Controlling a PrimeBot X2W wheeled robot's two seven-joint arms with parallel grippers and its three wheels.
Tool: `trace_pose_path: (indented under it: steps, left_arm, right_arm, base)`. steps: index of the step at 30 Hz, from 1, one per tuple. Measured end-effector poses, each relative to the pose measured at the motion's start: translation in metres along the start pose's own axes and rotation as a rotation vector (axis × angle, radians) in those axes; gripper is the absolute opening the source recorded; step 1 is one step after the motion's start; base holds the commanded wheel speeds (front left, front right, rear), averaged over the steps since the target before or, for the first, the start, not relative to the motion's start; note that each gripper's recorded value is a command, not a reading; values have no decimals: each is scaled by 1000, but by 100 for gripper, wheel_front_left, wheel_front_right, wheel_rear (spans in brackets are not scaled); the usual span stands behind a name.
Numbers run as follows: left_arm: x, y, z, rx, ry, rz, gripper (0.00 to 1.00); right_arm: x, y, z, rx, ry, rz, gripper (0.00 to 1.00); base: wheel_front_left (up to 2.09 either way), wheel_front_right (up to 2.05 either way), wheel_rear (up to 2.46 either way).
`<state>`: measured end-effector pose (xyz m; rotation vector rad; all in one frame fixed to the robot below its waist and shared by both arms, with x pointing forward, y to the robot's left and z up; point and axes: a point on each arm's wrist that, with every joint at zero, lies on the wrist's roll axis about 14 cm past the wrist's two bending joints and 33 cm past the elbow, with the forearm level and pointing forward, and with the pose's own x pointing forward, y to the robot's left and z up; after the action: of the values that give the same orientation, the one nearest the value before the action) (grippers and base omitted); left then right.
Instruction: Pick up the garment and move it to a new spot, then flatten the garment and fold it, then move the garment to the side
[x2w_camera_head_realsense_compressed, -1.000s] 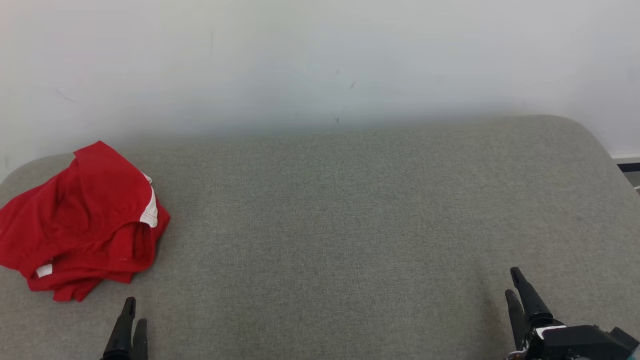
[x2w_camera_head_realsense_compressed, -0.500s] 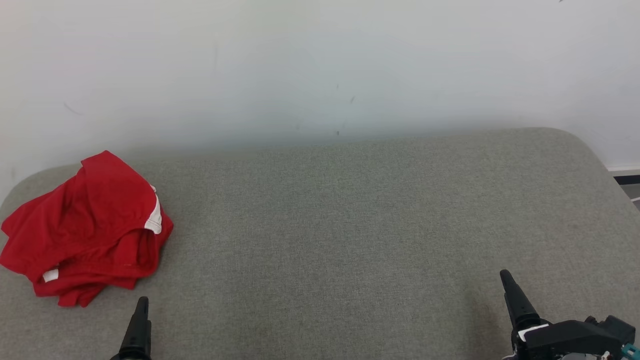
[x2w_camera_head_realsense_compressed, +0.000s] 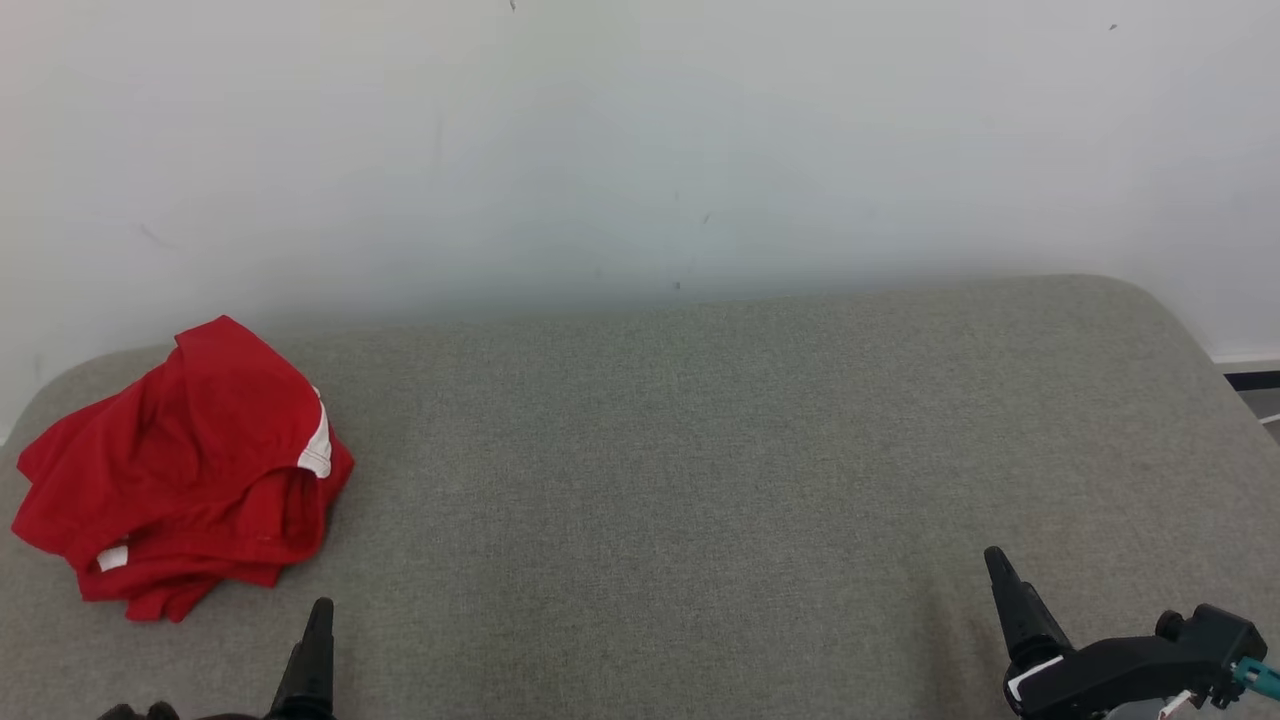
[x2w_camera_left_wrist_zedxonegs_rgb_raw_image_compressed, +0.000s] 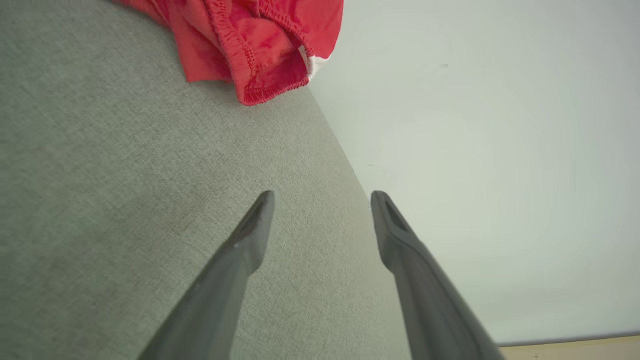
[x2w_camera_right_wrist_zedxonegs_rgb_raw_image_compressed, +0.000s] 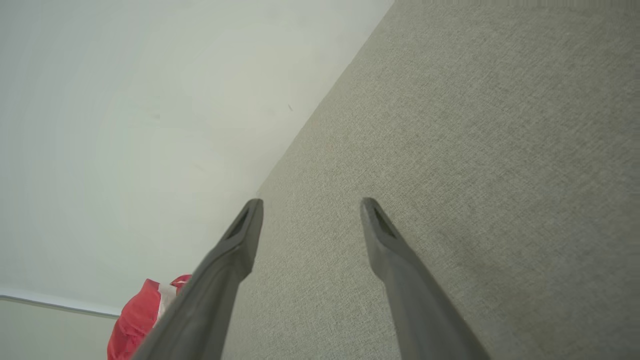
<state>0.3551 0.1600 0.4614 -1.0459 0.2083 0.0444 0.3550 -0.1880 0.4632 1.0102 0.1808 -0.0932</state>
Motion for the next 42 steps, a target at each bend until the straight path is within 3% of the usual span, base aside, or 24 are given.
trace_pose_path:
  steps: [24,42]
  left_arm:
    - [-8,-8,-10,519,26,-45,100]
    - [-17,-23,-7,824,-33,-107,100]
  right_arm:
    - [-10,-4,-5,-405,8,-25,100]
    - [-16,11,3,-691,-44,-4,100]
  base:
    - [0,0,0]
    - [0,0,0]
